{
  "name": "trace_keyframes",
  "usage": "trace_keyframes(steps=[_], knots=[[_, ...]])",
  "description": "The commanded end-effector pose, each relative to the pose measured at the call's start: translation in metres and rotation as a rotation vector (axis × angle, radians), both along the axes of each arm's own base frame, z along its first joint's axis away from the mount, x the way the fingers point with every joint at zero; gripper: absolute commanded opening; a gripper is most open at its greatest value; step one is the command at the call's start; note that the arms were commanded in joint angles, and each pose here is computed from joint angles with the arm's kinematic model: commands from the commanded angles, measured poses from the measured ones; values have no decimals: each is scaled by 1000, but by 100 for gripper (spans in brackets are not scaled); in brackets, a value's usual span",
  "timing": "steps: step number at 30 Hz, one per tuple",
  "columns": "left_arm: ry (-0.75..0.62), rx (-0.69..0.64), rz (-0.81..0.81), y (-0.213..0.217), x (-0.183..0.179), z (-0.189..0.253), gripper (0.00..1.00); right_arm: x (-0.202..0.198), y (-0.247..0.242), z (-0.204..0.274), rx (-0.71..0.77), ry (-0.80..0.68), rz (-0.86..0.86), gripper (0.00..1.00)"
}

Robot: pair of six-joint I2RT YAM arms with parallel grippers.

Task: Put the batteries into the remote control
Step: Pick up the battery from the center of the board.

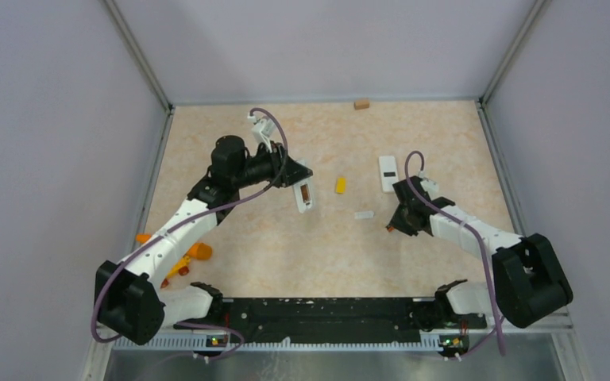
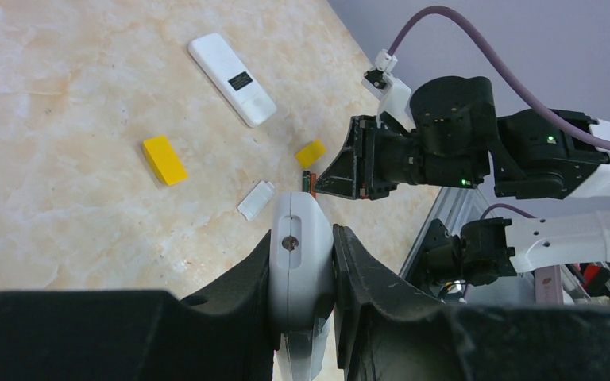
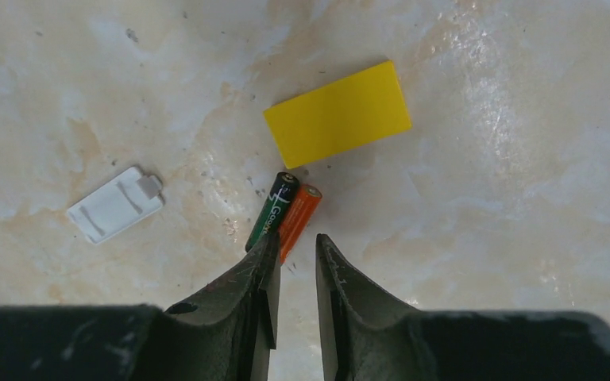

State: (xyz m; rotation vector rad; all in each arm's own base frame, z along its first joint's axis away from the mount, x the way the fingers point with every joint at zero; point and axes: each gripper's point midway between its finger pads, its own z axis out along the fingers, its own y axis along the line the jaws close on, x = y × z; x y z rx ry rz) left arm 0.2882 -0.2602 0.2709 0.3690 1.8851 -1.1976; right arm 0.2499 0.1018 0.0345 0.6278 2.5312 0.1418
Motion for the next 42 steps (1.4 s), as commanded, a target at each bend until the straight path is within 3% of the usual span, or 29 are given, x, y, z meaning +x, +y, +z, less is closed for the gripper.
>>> trace_keyframes(steps=[1, 7, 20, 26, 30, 34, 42], knots=[[-40, -27, -55, -6, -2, 6, 0, 15, -3, -3, -12, -20, -68, 23], [-31, -26, -64, -8, -2, 2, 0, 19, -9, -8, -37, -37, -99, 19], [-28, -32, -68, -8, -2, 3, 0, 16, -18, -28, -95, 10, -110, 24], [-30, -39, -72, -8, -2, 5, 0, 22, -15, -17, -90, -25, -80, 9], [-31, -54, -71, -9, -2, 8, 0, 40, 3, 34, -40, -187, 10, 5], [-38, -99, -91, -13, -4, 15, 0, 54, 41, 123, 52, -474, 160, 3], [107, -198, -76, -21, 2, 23, 0, 21, 119, 263, 374, -961, 509, 2]])
